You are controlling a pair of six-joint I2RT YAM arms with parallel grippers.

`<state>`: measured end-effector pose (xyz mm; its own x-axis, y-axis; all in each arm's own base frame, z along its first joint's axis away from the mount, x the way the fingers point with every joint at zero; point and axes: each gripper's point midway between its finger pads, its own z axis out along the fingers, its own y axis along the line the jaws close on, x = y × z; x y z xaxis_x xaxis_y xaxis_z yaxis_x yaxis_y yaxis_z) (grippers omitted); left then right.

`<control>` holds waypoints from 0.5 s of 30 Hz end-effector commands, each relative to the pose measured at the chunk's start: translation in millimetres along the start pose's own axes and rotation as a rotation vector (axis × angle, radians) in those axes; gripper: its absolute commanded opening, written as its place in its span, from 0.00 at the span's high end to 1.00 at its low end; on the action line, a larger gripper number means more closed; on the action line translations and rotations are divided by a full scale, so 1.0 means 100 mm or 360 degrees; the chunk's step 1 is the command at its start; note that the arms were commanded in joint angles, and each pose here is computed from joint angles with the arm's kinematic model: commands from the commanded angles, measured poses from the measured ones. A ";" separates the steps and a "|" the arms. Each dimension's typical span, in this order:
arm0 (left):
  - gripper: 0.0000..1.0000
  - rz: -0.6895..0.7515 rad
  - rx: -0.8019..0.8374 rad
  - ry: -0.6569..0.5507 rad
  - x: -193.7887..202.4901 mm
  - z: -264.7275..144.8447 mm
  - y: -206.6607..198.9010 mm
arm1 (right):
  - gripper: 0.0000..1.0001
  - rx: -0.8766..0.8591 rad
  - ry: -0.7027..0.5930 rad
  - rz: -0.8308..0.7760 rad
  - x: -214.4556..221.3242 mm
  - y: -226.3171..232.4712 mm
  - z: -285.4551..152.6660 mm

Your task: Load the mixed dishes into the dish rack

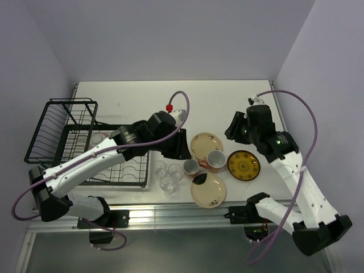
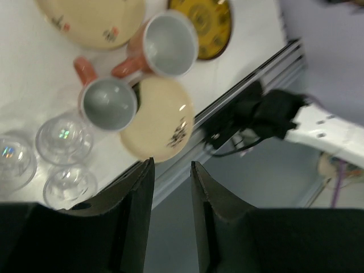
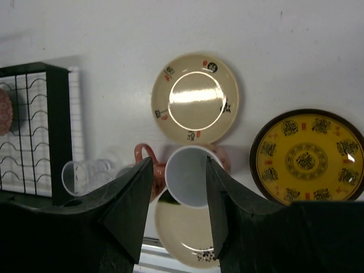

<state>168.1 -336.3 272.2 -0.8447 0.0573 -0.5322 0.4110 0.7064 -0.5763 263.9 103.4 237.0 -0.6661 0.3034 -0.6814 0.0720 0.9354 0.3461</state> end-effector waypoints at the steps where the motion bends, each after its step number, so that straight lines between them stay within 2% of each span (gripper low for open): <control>1: 0.63 0.0113 -0.0014 0.0025 0.11 0.08 0.07 | 0.50 -0.0063 0.0015 0.0051 0.16 -0.05 -0.23; 8: 0.63 0.0188 -0.0086 0.0152 0.29 0.47 0.26 | 0.50 -0.0048 0.0016 0.0101 0.40 -0.21 -0.35; 15: 0.62 0.0260 -0.0168 0.0242 0.38 0.80 0.43 | 0.50 -0.0055 -0.0054 0.0098 0.35 -0.24 -0.52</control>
<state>174.8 -352.9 181.6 -0.8486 0.2429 -0.4699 0.4646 0.7671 -0.4425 203.8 87.7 226.5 -0.6654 0.3535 -0.6574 0.0832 0.9104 0.4053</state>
